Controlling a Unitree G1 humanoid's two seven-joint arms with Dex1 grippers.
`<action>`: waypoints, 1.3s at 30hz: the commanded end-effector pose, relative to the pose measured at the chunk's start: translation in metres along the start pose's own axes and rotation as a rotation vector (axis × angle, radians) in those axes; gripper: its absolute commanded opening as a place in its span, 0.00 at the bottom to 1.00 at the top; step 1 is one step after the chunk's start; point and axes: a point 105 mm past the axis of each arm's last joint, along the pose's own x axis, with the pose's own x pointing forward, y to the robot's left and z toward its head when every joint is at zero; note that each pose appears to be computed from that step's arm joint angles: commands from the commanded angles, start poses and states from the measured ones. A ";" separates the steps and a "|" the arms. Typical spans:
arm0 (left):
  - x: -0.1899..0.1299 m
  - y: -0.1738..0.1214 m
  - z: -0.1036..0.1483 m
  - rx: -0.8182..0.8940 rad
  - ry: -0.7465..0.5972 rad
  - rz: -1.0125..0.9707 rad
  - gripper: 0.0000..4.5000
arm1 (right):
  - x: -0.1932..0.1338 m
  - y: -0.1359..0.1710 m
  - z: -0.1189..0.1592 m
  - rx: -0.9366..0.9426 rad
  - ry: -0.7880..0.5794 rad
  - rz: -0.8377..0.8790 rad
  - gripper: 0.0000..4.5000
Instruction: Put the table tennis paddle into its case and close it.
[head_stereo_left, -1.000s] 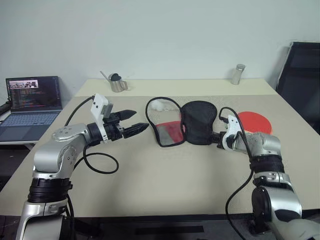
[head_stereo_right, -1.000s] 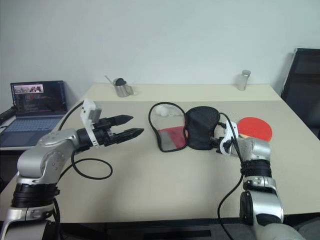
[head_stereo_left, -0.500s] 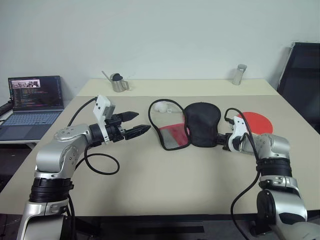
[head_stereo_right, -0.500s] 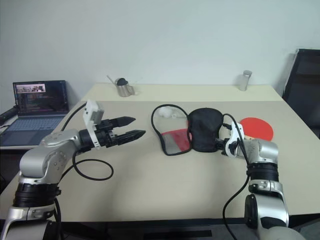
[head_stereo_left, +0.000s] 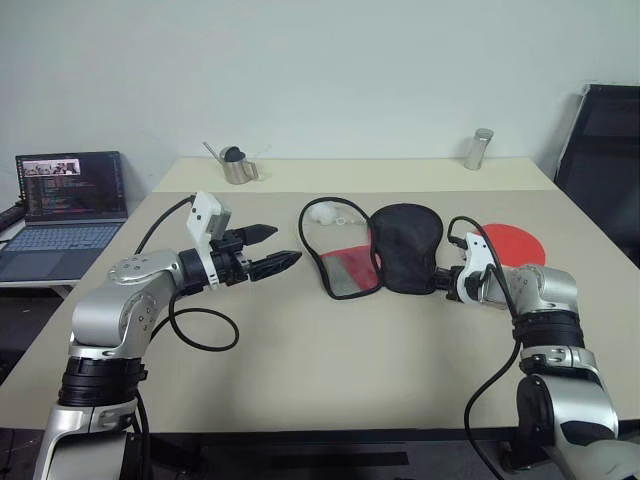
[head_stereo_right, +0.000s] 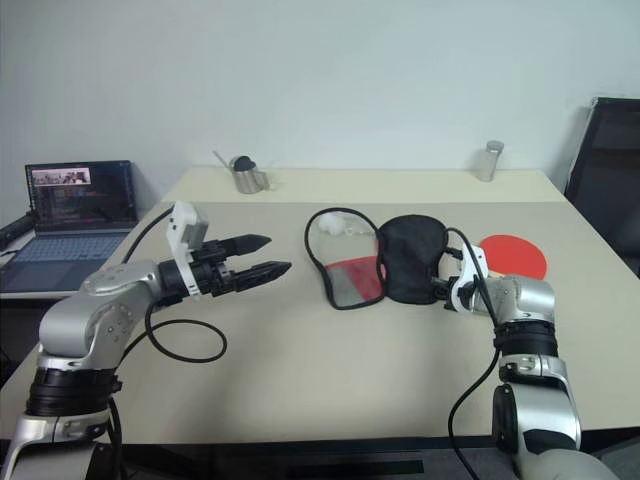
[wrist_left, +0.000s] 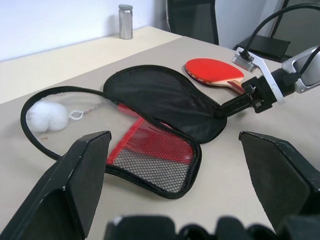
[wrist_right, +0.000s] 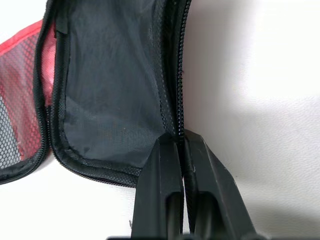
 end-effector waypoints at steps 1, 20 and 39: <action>0.000 -0.003 0.010 0.033 -0.024 -0.006 1.00 | -0.011 -0.012 0.024 -0.023 -0.086 -0.062 0.21; 0.009 -0.030 0.023 0.006 -0.056 -0.182 1.00 | -0.077 -0.035 0.064 -0.214 -0.374 -0.204 0.98; 0.015 -0.032 0.026 0.094 -0.020 -0.218 1.00 | -0.045 -0.101 0.028 -0.118 -0.227 -0.489 0.98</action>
